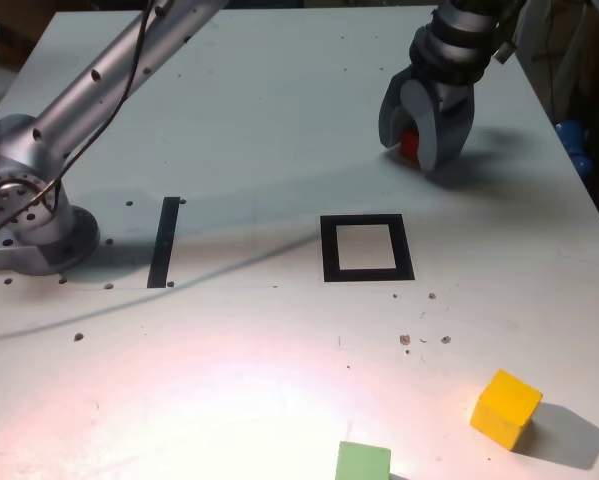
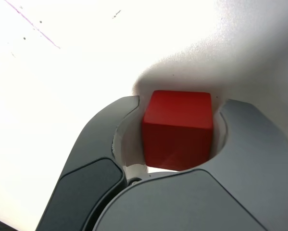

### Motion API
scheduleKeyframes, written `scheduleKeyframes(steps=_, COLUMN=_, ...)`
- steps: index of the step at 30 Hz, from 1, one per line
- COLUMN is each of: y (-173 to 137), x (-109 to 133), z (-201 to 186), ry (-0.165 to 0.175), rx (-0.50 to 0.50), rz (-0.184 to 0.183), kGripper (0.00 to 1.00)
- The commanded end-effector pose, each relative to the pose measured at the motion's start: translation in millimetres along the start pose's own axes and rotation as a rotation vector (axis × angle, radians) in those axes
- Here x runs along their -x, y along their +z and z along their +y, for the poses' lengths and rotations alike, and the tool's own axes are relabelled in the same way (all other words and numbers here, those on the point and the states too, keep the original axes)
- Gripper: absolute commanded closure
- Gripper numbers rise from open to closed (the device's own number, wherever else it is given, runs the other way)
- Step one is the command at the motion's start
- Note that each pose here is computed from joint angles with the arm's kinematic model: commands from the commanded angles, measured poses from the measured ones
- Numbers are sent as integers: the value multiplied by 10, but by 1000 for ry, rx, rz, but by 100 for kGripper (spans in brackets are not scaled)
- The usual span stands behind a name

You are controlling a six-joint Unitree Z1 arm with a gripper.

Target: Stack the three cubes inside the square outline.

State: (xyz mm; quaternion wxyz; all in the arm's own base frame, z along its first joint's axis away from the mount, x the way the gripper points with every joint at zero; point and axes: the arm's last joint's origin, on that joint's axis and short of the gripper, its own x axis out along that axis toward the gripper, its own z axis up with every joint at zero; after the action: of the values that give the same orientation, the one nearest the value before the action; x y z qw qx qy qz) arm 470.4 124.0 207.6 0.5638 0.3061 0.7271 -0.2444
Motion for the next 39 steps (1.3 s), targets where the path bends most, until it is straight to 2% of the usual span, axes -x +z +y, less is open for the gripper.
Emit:
scheduleKeyframes(steps=1, y=-2, x=1, z=-15, ry=-8, rx=5, rz=-2, kGripper=65)
scheduleKeyframes(steps=7, y=-53, x=86, z=-68, ry=5, rx=59, rz=-11, kGripper=66)
scheduleKeyframes(steps=11, y=-124, x=209, z=-184, ry=20, rx=143, rz=-20, kGripper=66)
scheduleKeyframes(steps=15, y=-179, x=326, z=-363, ry=18, rx=226, rz=-27, kGripper=66)
scheduleKeyframes(steps=25, y=-127, x=528, z=-915, ry=-33, rx=431, rz=-34, kGripper=66)
scheduleKeyframes(steps=32, y=8, x=564, z=-1266, ry=-105, rx=574, rz=-42, kGripper=66)
scheduleKeyframes(steps=39, y=231, x=578, z=-1526, ry=-160, rx=640, rz=-50, kGripper=66)
